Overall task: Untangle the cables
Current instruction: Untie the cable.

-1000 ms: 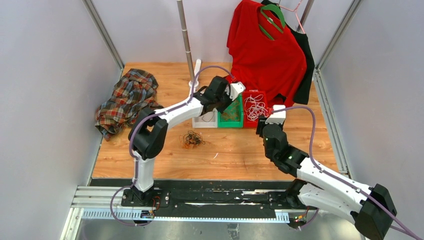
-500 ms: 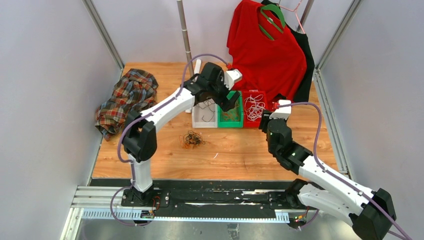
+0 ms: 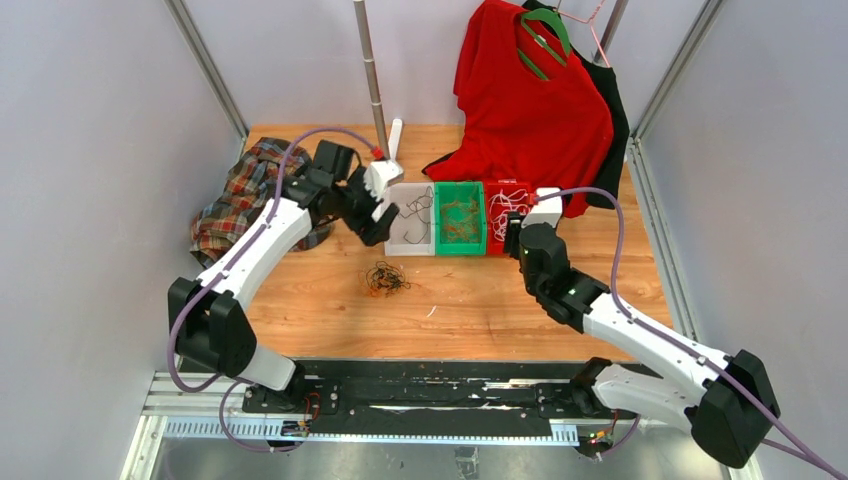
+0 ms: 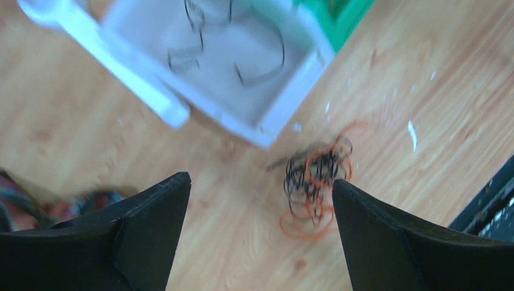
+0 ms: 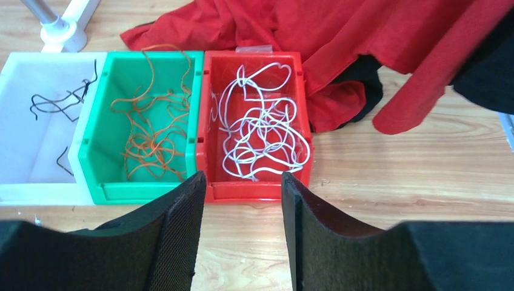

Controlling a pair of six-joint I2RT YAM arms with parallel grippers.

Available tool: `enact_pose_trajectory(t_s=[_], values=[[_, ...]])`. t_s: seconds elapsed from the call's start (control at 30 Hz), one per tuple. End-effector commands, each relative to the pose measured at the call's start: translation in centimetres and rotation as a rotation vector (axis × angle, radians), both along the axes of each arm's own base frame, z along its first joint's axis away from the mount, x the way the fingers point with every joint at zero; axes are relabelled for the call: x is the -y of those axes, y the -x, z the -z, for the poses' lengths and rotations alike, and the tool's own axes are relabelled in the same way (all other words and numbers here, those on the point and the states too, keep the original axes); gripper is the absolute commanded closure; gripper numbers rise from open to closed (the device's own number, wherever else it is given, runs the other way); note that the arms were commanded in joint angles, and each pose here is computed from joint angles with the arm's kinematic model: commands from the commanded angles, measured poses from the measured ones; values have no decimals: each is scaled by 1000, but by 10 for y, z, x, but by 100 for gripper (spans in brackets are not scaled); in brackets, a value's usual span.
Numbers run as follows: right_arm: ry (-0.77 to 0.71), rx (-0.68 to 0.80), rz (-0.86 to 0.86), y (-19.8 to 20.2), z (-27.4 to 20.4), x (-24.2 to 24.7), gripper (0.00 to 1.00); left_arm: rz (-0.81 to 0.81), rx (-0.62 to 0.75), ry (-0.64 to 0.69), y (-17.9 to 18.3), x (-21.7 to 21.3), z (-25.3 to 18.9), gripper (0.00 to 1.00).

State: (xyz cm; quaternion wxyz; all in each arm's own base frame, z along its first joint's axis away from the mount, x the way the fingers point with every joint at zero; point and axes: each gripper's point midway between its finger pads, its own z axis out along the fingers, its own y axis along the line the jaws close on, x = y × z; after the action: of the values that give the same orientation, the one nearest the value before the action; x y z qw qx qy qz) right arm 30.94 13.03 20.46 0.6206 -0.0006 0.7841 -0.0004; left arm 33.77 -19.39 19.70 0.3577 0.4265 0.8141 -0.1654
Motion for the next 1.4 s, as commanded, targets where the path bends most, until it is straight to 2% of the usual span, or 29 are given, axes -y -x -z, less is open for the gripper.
enact_pose_trajectory(t_s=[0.0, 0.1, 0.2, 0.27, 0.43, 0.6, 0.83, 1.2, 1.37], values=[[-54, -2, -32, -8, -6, -13, 52, 97, -138, -32, 42, -28, 44, 11], [-61, -20, -56, -9, 0, -20, 53, 280, -177, -93, 73, -42, 71, 14], [-64, -35, -70, -9, 5, -24, 55, 370, -171, -177, 82, -55, 95, 15], [-69, -42, -78, -8, 8, -26, 56, 336, -198, -197, 76, -59, 107, 16], [-76, -57, -96, -6, 14, -29, 58, 222, -258, -134, 56, -62, 115, 22], [-78, -63, -95, -5, 17, -29, 60, 56, -351, -94, 39, -68, 126, 36], [-63, -59, -86, -4, 18, -24, 62, 33, -478, 2, 52, -56, 127, 44], [-58, -35, -77, -6, 7, -22, 64, 59, -534, -57, 74, -67, 137, 68], [-76, -25, -91, -8, 1, -27, 65, 33, -531, -47, 66, -64, 130, 95]])
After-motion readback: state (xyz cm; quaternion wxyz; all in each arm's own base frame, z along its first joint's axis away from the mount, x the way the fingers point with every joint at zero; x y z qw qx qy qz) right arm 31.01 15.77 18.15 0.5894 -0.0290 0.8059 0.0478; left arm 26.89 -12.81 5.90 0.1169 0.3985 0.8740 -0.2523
